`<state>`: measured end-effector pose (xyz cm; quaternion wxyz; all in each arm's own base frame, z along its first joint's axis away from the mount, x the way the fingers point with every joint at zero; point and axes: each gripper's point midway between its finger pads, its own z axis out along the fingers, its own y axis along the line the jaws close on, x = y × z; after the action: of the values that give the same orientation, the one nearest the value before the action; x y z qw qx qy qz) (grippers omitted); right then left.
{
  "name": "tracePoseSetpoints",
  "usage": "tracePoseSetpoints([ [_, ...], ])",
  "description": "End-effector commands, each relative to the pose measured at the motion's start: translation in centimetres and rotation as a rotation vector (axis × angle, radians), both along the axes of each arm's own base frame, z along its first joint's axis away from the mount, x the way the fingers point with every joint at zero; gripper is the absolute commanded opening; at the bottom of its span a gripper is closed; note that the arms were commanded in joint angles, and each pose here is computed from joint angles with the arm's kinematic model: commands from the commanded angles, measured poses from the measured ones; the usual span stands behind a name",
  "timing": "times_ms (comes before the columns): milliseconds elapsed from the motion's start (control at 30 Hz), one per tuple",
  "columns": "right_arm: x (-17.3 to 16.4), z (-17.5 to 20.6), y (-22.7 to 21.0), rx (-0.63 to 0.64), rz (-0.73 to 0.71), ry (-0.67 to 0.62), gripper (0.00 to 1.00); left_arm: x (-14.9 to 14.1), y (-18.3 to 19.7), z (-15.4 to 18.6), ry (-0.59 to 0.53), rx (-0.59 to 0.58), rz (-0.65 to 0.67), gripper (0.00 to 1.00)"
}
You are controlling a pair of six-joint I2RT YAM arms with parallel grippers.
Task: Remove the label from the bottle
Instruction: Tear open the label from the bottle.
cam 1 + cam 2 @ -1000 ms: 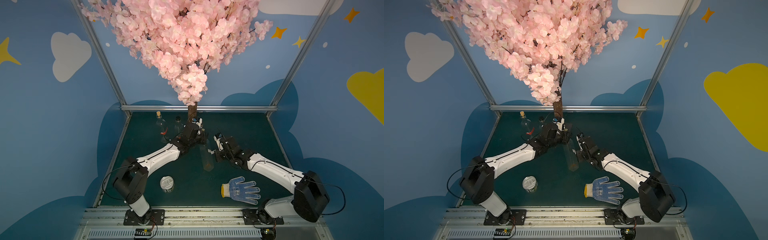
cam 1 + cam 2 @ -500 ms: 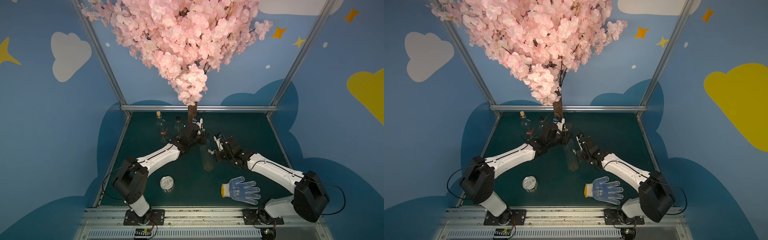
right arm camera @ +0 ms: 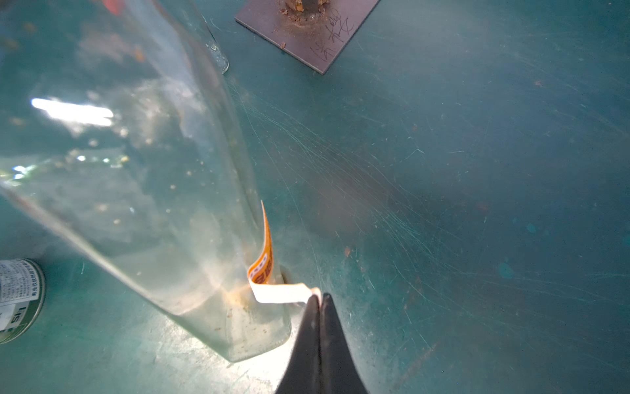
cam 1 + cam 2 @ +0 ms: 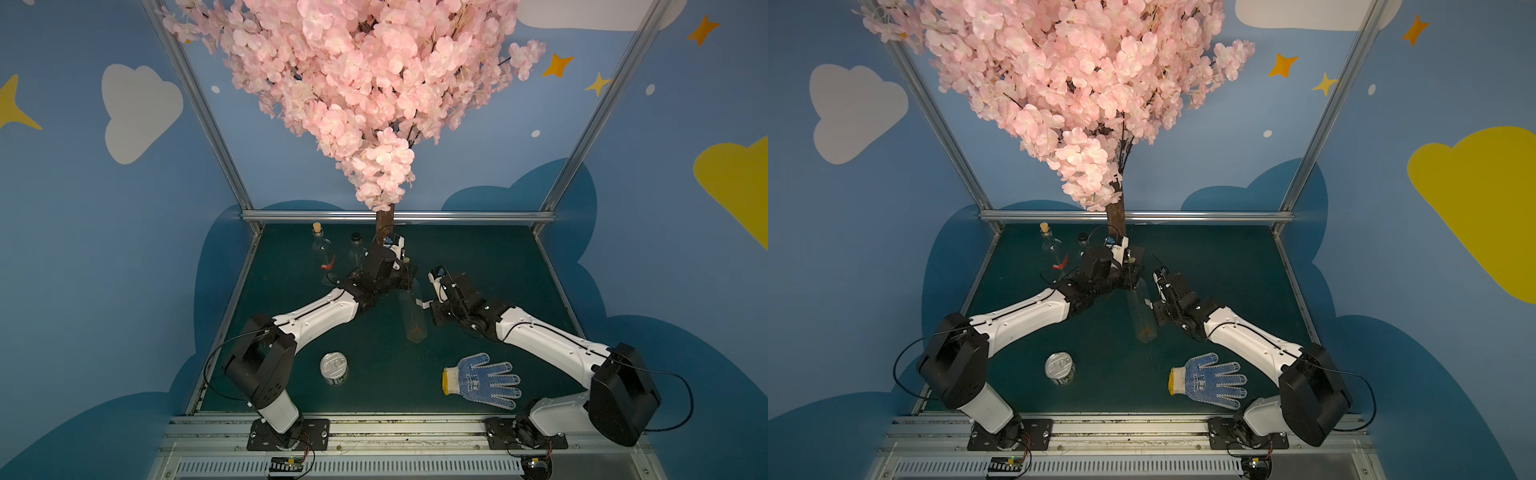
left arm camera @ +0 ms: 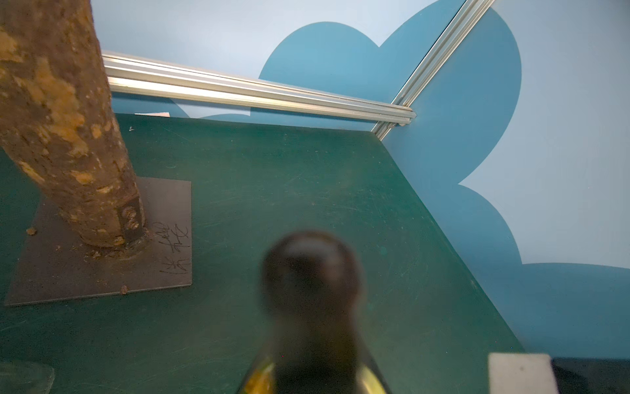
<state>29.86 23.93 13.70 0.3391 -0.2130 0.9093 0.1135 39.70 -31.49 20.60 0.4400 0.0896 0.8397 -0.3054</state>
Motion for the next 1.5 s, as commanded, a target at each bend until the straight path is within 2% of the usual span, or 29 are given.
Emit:
tracePoseSetpoints([
  [0, 0.0, 0.3, -0.6, -0.015, -0.007, -0.016, 0.0, -1.3, 0.5, -2.2, 0.037, 0.064, -0.035, 0.02],
  [1467, 0.9, -0.2, -1.9, -0.056, -0.039, -0.03, 0.0, -3.1, 0.0, -0.6, -0.068, 0.011, -0.135, 0.02],
])
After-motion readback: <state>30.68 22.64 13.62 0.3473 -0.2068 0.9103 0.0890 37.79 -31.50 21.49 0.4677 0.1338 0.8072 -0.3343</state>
